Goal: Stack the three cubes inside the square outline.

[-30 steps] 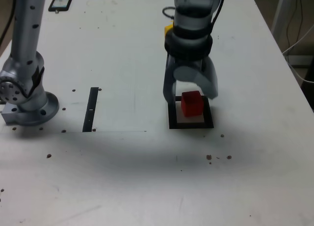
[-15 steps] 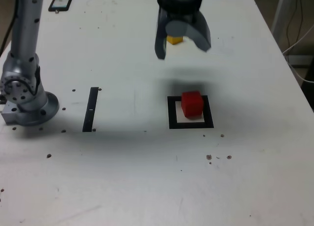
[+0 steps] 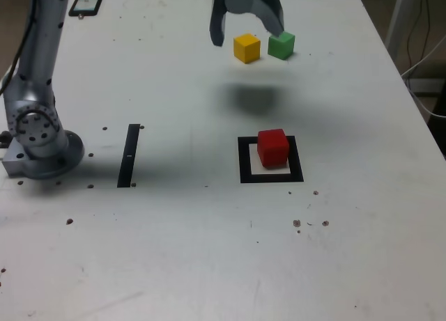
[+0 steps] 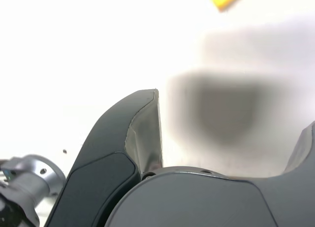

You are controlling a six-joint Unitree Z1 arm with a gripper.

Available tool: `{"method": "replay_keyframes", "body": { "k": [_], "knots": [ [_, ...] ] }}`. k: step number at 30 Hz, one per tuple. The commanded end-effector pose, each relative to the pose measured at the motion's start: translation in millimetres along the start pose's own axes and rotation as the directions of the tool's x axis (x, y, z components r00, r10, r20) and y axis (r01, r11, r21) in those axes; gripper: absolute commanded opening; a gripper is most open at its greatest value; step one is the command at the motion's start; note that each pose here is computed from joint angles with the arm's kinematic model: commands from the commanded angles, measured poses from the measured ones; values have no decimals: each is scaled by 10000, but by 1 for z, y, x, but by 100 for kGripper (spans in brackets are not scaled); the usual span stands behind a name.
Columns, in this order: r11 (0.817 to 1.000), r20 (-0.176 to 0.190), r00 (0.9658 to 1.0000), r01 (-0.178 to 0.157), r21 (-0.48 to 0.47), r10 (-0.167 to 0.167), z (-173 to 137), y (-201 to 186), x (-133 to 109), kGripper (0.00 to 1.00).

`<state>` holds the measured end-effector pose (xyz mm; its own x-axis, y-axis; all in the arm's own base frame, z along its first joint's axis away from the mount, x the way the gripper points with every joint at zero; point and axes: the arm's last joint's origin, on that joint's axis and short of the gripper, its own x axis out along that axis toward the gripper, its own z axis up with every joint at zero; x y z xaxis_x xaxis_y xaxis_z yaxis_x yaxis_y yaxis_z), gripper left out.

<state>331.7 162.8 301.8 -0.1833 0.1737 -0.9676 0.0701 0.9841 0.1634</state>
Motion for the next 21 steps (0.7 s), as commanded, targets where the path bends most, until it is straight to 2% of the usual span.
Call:
{"method": "replay_keyframes", "body": {
  "k": [1, 10, 13, 18, 21],
  "knots": [
    [10000, -53, 10000, -37, -60, 37, 1, 13, 4, 99],
    [9962, -124, 9991, 404, -770, -415, -9, 74, 31, 99],
    [9947, -202, 9981, 555, -867, -574, -6, 83, 41, 99],
    [9926, -446, 9947, 891, -824, -929, 6, 86, 61, 98],
    [9922, -486, 9939, 949, -814, -991, 12, 88, 68, 98]
  ]
}}
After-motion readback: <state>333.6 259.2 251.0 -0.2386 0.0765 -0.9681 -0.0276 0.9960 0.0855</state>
